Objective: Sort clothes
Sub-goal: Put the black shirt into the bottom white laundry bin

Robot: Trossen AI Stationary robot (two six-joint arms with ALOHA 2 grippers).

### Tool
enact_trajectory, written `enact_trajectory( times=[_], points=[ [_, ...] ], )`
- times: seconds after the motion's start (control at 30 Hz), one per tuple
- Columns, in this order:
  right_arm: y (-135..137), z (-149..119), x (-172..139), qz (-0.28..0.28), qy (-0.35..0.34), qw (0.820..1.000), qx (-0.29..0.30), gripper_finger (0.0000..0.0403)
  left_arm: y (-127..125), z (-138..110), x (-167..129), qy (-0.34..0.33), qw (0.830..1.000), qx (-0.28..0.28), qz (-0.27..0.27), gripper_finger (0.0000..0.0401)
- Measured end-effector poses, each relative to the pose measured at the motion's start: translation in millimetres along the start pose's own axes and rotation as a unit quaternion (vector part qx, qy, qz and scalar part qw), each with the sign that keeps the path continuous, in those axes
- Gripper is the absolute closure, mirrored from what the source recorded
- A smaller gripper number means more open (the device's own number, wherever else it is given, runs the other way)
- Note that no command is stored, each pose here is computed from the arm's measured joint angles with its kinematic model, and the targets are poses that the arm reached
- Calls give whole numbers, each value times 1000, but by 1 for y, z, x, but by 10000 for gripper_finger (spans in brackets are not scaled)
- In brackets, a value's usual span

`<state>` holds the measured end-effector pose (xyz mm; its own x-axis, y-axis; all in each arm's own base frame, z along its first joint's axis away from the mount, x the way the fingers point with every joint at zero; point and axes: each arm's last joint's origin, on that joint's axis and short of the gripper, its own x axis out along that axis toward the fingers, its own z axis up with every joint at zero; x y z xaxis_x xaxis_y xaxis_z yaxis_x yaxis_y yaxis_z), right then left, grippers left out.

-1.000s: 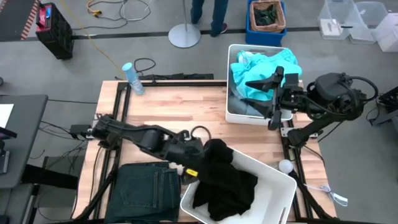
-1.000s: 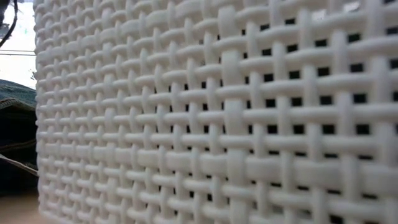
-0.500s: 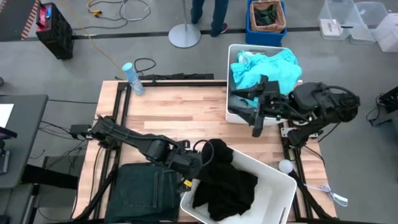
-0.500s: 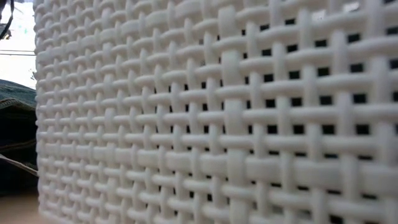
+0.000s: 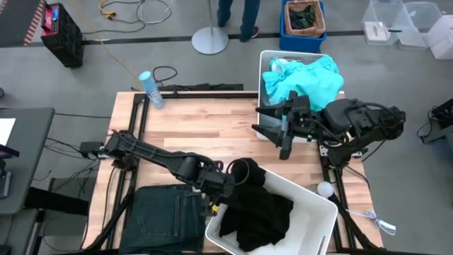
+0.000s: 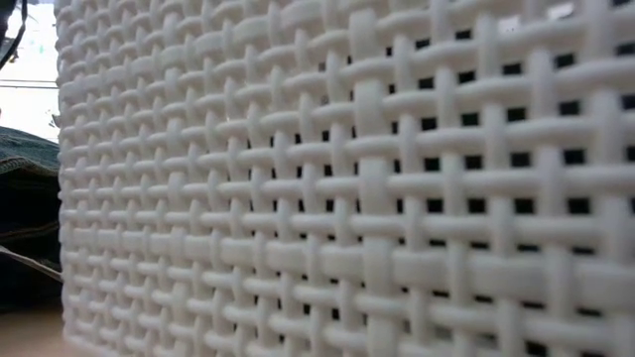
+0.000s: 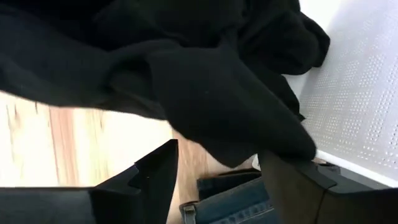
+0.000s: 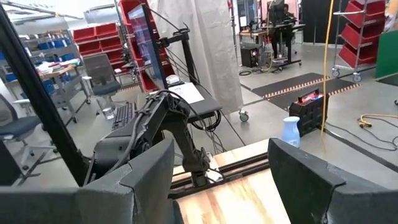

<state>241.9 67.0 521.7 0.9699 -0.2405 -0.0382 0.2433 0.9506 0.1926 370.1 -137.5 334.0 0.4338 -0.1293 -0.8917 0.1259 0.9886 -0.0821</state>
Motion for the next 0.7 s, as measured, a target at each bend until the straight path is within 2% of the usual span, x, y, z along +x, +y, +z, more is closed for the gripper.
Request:
enact_trajectory(
  times=[0.13,0.37,0.57,0.7],
  points=[
    [0,0,0,0,0,1000,10,126,1,1,0,-6,1000,11,14,231],
    [0,0,0,0,0,1000,10,126,2,2,-12,-28,999,28,23,382],
    [0,0,0,-1,-1,1000,10,126,5,-2,-42,-70,996,27,53,398],
    [-3,1,2,-8,-2,1000,10,126,3,3,-78,-169,984,33,42,399]
  ],
)
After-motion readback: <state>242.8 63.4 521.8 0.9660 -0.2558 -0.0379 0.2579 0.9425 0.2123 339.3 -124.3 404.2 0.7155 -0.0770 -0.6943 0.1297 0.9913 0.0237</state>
